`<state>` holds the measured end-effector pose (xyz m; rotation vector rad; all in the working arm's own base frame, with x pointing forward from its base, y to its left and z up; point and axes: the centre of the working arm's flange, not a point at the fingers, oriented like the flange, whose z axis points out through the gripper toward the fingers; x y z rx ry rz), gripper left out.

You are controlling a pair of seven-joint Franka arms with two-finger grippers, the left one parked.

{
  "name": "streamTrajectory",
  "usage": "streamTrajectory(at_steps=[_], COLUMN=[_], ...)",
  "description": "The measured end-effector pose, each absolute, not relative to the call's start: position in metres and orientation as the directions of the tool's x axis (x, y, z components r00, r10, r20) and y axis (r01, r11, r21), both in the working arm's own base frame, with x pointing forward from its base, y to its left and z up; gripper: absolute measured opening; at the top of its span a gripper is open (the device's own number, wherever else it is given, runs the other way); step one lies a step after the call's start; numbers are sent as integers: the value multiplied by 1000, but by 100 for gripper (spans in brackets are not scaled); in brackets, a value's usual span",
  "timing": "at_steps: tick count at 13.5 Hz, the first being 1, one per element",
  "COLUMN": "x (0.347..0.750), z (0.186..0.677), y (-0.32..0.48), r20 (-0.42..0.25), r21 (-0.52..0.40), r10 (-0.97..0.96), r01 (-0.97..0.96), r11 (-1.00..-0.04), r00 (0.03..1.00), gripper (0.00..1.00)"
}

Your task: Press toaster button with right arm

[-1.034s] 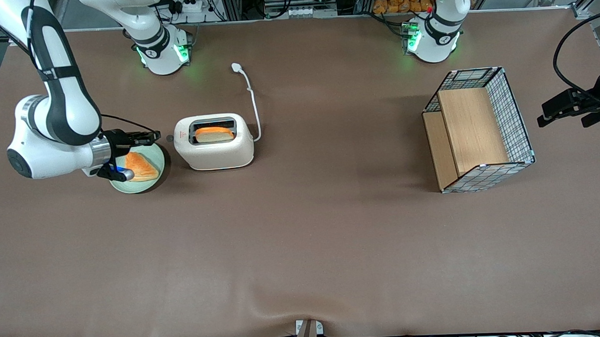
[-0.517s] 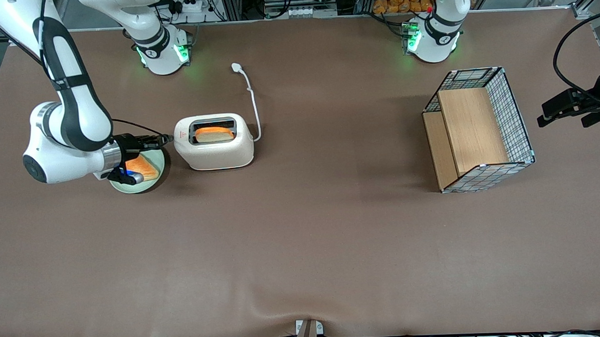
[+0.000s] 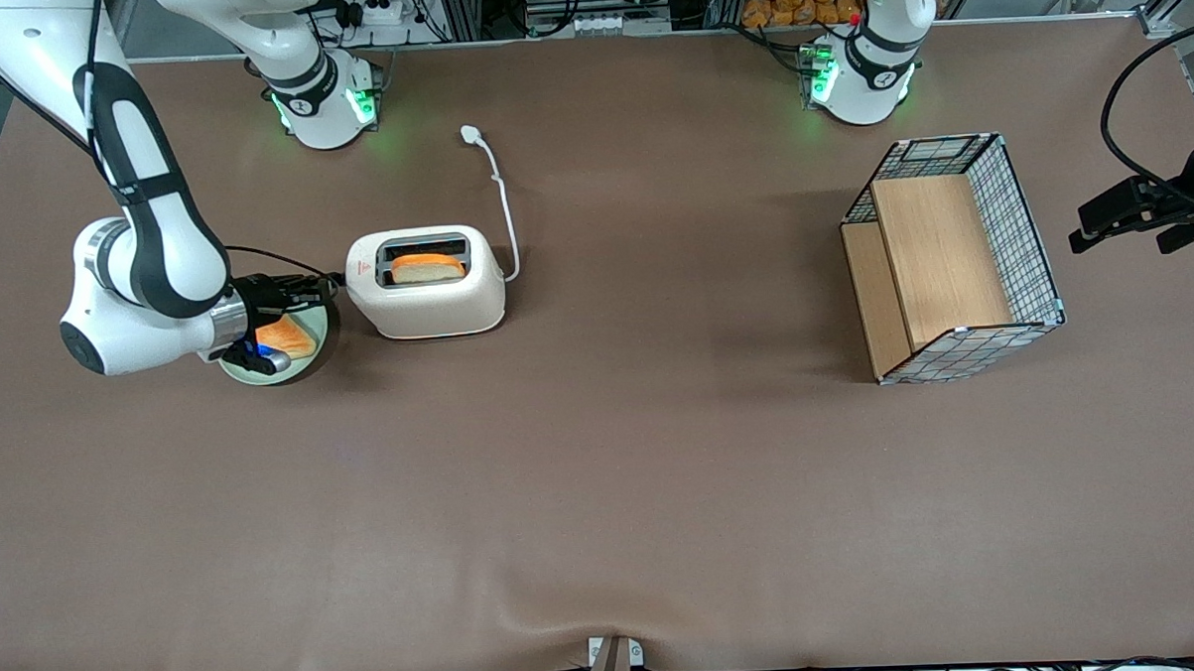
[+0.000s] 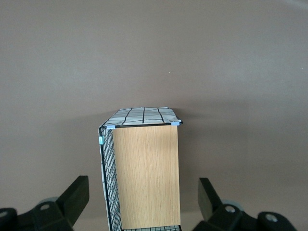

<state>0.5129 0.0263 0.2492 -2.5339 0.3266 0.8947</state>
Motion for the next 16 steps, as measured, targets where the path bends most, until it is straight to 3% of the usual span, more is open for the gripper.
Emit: streamTrajectory(at_steps=[9,16], x=[513,514], z=[211,207], y=[17,17], r20=[-665,-668], r21=[-332,-335], r10=[-94,-96], r01=[-406,-413], r11=[-851,-847], r00=[741,738], gripper=[1,1])
